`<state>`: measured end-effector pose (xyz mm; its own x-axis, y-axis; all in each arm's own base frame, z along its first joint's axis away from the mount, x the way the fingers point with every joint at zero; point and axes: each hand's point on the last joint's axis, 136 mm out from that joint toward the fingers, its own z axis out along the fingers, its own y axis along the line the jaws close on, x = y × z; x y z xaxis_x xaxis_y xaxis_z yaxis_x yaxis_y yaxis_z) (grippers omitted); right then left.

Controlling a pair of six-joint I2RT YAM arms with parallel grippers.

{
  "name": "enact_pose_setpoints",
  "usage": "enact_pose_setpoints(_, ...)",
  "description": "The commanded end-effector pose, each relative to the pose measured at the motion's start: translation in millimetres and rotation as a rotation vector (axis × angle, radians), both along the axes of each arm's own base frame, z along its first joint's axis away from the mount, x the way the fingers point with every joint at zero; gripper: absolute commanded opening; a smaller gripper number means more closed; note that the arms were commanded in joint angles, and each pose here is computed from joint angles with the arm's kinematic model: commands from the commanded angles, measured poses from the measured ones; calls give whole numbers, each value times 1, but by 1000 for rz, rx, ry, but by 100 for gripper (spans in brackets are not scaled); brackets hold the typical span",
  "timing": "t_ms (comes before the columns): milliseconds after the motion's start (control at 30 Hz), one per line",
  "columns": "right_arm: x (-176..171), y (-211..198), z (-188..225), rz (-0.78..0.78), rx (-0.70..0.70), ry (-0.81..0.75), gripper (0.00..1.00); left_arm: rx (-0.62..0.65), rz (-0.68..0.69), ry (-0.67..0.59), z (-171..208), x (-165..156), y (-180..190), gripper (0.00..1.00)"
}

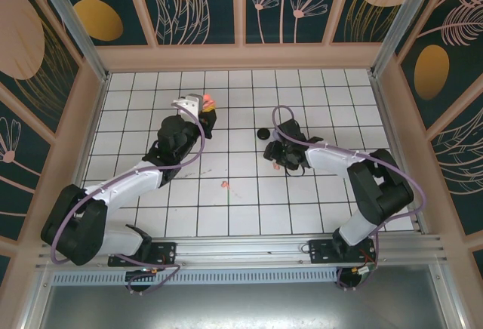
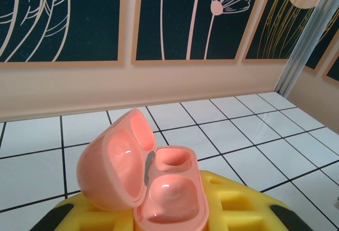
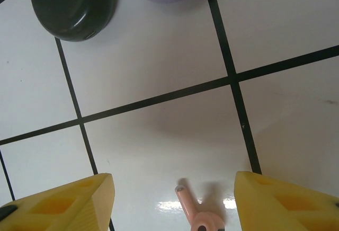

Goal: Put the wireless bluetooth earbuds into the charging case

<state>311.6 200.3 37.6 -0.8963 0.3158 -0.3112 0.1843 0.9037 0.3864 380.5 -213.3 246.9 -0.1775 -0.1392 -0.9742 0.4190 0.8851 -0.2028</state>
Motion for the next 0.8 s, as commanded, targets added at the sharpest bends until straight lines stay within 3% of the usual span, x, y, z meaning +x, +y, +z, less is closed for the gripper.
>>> enact_pose_setpoints(0, -5, 11, -6, 28, 16, 8, 61, -36, -10, -25, 16, 5, -3, 0)
enact_pose_setpoints(267, -33, 43, -10, 91, 27, 65, 60, -40, -15, -30, 17, 4, -4, 0)
enact_pose_setpoints(467, -54, 109, 36, 242, 226, 31, 57, -31, -9, -37, 18, 4, -3, 0)
enact_pose_setpoints(600, -37, 94, 68, 192, 203, -59, 56, -20, 0, -44, 19, 3, 0, 0)
enact_pose_setpoints(767, -18, 63, 66, 173, 67, -106, 55, -9, 17, -51, 20, 3, 4, 0)
